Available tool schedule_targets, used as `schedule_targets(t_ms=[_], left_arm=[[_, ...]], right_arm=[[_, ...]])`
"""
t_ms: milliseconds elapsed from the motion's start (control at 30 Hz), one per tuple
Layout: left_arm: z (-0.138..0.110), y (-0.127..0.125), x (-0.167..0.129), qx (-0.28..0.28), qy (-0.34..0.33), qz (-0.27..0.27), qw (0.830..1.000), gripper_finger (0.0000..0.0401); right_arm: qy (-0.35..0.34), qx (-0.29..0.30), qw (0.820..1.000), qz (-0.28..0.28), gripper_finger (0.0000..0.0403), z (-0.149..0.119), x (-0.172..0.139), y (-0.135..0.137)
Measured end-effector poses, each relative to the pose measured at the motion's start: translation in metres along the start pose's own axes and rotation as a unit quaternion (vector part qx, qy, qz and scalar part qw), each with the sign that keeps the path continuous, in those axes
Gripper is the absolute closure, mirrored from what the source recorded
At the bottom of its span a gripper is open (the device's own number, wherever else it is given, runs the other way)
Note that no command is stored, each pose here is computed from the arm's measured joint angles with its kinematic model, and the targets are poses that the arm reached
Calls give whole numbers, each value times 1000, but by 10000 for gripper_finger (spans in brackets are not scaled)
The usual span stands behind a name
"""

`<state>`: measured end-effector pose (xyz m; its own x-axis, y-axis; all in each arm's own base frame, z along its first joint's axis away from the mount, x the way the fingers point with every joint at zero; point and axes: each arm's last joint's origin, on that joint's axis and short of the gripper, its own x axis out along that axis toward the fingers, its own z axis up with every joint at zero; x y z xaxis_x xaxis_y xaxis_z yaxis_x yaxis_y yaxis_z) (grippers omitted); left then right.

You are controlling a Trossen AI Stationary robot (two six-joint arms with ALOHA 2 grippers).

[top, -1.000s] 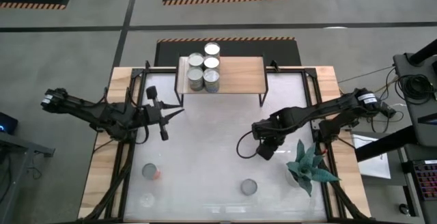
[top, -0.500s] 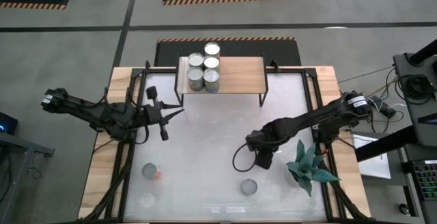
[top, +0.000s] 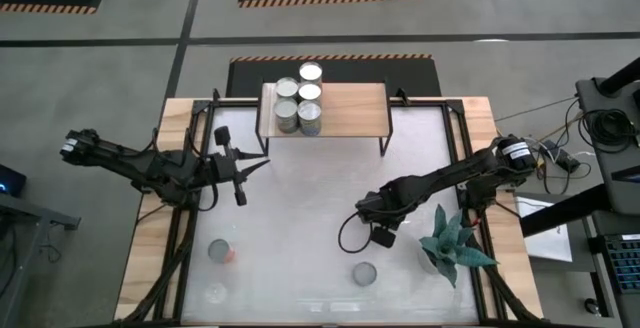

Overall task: Pick and place cans onto a shelf
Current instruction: Put the small canned peas on the shelf

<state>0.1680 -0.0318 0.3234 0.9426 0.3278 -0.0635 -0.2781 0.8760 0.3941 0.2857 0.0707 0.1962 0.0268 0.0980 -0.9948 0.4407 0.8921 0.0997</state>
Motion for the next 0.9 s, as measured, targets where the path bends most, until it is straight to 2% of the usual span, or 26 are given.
schedule_targets(t_ms=[133, 367, 567, 633, 733, 833, 900], left_arm=[[0, 0, 0, 0, 0, 0, 1000, 365], [0, 0, 0, 0, 0, 0, 1000, 365], [1, 0, 0, -4, -5, 2, 1000, 365], [1, 0, 0, -3, -5, 2, 1000, 365], [1, 0, 0, -3, -5, 2, 1000, 365], [1, 1, 0, -5, -6, 2, 1000, 365], [1, 1, 0, -5, -6, 2, 1000, 365]], right_arm=[[-12, -2, 1000, 5, 393, 0, -10, 0], [-75, -15, 996, 35, 394, 9, -44, 8], [-177, -61, 981, 41, 394, 32, -95, 11], [-209, -76, 975, 24, 394, 39, -116, 8], [-232, -92, 968, -29, 394, 46, -146, -5], [-251, -94, 960, -86, 394, 59, -172, -26], [-264, -89, 955, -103, 394, 69, -188, -44]])
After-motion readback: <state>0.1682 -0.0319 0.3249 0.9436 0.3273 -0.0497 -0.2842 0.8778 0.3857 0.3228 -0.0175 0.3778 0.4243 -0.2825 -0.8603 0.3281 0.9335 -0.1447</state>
